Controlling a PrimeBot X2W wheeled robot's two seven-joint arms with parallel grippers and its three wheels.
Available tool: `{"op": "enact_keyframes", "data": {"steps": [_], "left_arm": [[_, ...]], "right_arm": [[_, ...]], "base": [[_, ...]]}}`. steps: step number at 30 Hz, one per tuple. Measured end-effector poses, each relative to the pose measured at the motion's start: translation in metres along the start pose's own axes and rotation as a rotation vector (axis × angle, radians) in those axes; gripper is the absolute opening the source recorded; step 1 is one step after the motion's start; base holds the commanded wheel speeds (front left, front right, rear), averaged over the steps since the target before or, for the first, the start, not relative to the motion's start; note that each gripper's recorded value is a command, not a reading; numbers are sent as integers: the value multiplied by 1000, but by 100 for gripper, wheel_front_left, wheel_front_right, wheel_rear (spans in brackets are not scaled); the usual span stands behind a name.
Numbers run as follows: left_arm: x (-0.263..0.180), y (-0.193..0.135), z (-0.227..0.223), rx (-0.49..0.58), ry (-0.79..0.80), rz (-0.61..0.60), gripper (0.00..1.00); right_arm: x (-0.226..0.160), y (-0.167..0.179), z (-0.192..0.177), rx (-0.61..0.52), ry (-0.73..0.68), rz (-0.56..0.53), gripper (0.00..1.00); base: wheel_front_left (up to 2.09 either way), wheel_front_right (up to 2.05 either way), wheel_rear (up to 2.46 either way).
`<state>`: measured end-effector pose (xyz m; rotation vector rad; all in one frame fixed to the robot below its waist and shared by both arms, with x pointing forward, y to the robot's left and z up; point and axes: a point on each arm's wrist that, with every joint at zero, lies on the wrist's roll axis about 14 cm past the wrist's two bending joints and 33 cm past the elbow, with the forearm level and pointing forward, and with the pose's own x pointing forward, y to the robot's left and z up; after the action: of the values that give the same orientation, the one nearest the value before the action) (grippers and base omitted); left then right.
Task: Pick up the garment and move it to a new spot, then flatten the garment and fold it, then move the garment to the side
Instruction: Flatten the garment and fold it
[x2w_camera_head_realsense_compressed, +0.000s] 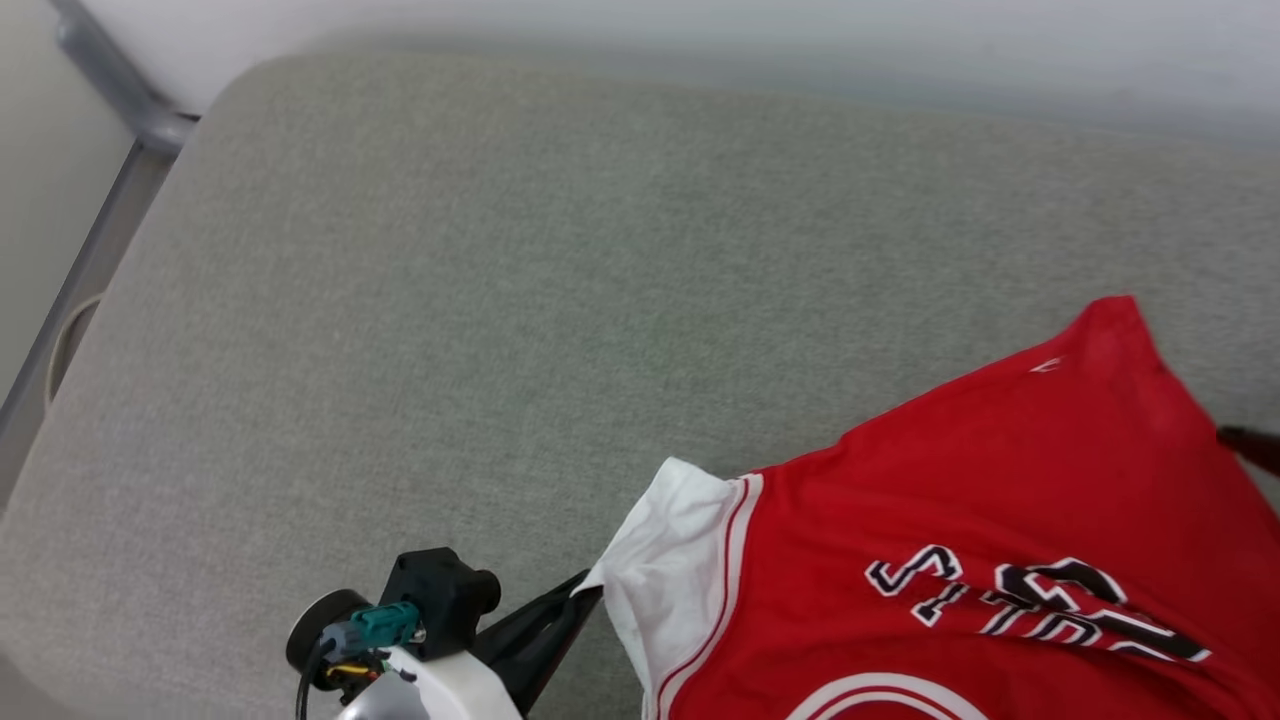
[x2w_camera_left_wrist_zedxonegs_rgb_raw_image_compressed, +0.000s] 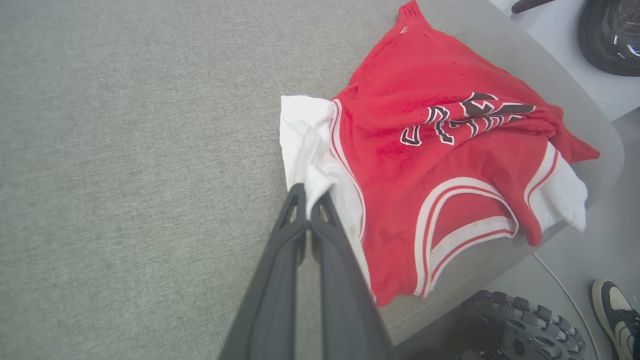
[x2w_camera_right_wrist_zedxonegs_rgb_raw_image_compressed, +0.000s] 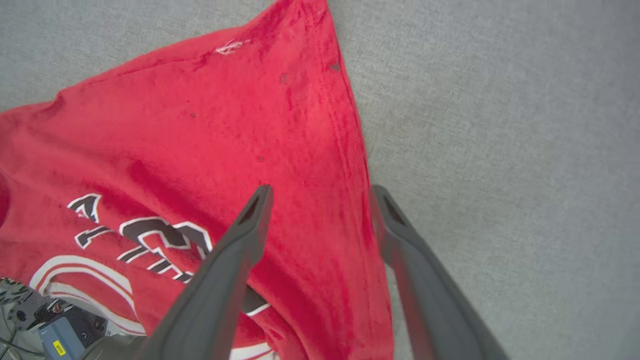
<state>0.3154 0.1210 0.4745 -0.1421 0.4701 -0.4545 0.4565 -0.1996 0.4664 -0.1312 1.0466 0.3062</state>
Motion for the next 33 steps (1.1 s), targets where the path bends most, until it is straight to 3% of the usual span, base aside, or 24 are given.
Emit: {"op": "enact_keyframes", "data": {"steps": [11,24,25,26,33], "left_arm": [[7,17,-10,-45,40,53,0],[13,29,-21,-76,74,93,0],[13,29,-22,-79,77,96,0],[13,29,-22,-83,78,96,0],[14,31,-19,-84,62,101,0]], "right_arm": [[81,7,35,-27,108,-8,100],[137,17,24,-75,239,-4,100],[138,17,23,-81,248,-6,81],[140,18,22,-89,255,-6,0],[144,27,21,-91,237,24,0]], "base": [[0,0,0],[0,0,0],[0,0,0],[0,0,0],[0,0,0]]}}
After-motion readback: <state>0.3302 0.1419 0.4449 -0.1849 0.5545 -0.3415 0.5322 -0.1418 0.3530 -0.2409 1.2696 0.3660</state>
